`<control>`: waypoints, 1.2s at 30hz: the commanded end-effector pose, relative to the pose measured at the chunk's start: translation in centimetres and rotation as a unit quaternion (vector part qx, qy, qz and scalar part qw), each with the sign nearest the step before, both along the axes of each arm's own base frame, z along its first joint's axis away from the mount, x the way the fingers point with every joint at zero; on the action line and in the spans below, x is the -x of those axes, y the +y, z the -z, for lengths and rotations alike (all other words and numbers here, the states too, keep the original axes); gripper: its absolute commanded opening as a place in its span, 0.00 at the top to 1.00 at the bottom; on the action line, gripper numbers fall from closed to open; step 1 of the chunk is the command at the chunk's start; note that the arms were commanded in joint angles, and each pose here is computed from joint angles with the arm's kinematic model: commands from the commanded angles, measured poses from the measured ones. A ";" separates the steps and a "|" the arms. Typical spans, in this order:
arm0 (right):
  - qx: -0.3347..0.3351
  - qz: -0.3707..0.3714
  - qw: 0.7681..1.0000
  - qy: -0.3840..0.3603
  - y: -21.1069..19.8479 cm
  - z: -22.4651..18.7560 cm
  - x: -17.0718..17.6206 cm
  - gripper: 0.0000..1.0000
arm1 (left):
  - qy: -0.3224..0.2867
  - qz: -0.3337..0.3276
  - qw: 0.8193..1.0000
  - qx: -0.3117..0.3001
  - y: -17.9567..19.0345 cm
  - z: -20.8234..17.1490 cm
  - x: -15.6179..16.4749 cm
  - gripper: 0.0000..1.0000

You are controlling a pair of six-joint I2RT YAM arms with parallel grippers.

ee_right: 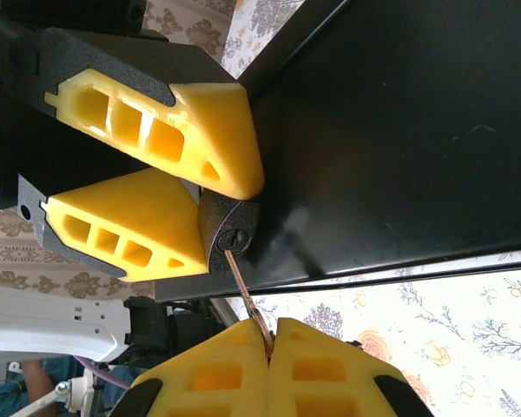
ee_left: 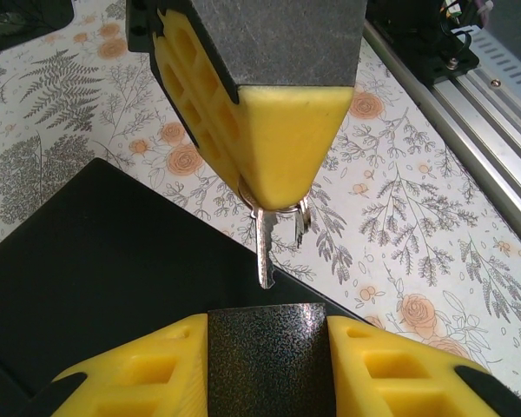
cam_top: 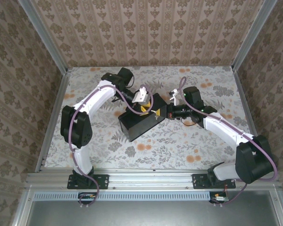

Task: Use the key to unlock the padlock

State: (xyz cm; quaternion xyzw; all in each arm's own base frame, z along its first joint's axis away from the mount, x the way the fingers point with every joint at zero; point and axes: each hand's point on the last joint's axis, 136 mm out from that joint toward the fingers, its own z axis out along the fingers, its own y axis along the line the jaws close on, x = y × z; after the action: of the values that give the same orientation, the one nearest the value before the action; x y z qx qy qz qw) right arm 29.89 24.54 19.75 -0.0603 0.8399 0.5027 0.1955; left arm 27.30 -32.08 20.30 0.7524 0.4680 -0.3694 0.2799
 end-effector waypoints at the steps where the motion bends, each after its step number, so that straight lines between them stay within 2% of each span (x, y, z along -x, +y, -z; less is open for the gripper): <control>1: -0.019 -0.010 1.000 -0.013 0.6 -1.4 -0.4 0.97 | -0.008 0.011 1.000 0.027 0.2 -1.9 1.0 0.66; 24: -0.009 -0.010 1.000 0.021 1.2 -0.2 -0.5 0.98 | -0.023 -0.006 0.999 0.034 0.3 -1.8 0.7 0.66; 36: -0.042 -0.019 0.998 0.035 2.3 -0.6 0.0 0.98 | -0.031 -0.012 0.999 0.035 0.3 -1.7 0.3 0.66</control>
State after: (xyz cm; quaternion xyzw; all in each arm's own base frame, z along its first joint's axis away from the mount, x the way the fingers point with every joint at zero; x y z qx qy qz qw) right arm 30.46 25.72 19.51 -0.0335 0.8376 0.5193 0.1660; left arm 27.51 -31.76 20.37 0.7493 0.4696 -0.3540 0.3044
